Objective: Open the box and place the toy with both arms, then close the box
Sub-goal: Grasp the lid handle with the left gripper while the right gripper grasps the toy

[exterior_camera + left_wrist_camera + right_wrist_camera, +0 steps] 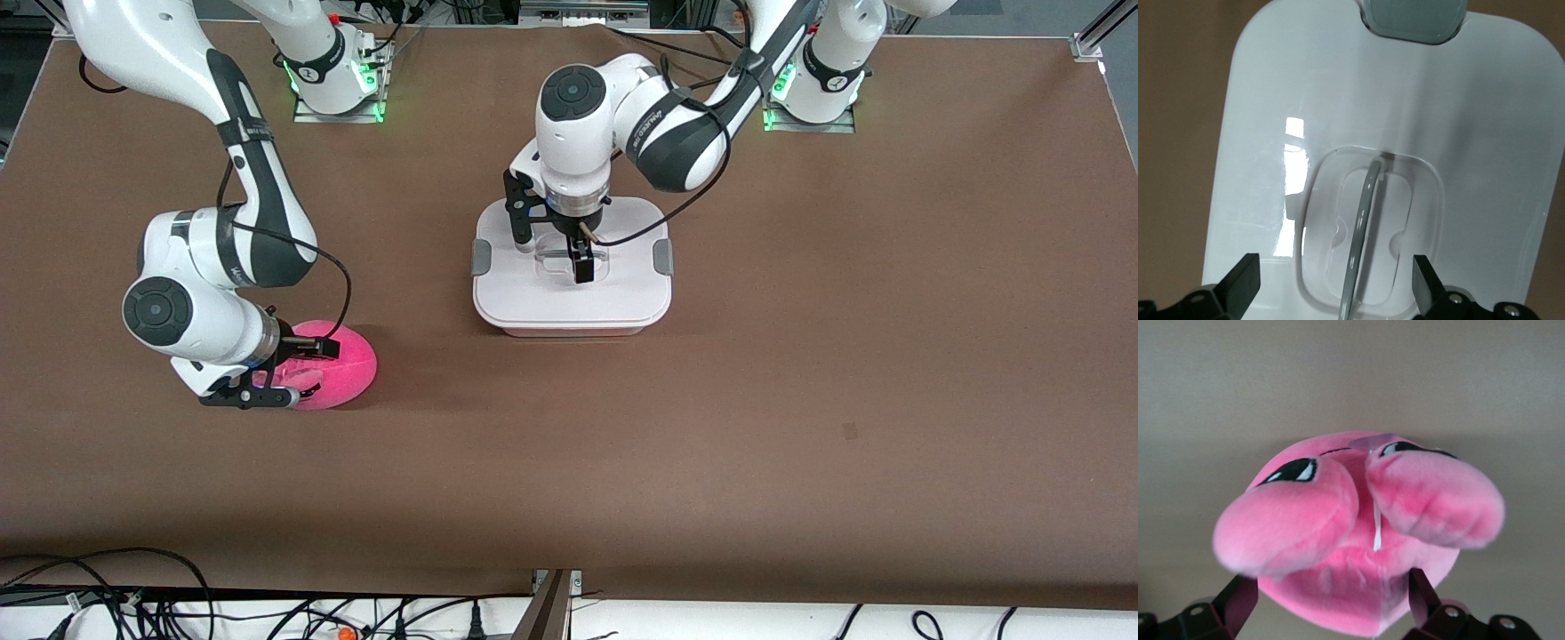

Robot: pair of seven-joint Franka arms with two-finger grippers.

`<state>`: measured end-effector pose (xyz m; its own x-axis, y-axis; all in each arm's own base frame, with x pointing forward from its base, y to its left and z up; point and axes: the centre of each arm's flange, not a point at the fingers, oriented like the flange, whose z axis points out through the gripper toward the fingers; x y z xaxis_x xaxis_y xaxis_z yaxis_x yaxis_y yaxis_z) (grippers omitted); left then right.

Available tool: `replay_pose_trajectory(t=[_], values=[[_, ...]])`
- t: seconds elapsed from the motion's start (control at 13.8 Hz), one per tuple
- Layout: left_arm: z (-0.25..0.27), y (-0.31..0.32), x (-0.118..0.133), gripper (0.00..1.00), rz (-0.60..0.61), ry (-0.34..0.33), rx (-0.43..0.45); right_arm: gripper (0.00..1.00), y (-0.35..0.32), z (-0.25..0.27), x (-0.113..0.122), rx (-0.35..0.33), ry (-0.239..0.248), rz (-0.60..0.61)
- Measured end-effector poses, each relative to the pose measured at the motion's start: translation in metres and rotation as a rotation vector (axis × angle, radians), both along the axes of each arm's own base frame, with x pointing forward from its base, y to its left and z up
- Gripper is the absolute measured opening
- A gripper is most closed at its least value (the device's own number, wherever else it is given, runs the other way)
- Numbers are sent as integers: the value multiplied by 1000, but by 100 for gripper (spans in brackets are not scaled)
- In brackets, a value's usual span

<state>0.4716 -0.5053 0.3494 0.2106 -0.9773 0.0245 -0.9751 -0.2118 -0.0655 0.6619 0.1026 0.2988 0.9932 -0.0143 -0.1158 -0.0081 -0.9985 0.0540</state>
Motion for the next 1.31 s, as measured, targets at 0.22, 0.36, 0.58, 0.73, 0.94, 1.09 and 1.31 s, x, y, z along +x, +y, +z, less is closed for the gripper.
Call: replay_pose_trajectory(t=[0.22,0.36,0.58,0.73,0.94,1.09,1.31], values=[[-7,0,-1,100,-2,1,-1,87,0,-8,1,0,-2,6],[-7,-2,-4,100,-7,1,-1,65,-1,-8,1,1,-4,18],[-6,-6,-9,72,-37,-13,11,36,-9,-5,3,6,-8,38],[-6,-7,-9,67,-71,-28,24,17,-12,-2,4,10,-13,62],[-4,-7,-9,34,-94,-31,25,8,-17,10,11,19,-27,137],[-2,-7,-9,13,-101,-32,25,8,-22,32,18,24,-10,183],[3,-7,-13,7,-107,-27,31,8,-16,73,24,32,4,224]])
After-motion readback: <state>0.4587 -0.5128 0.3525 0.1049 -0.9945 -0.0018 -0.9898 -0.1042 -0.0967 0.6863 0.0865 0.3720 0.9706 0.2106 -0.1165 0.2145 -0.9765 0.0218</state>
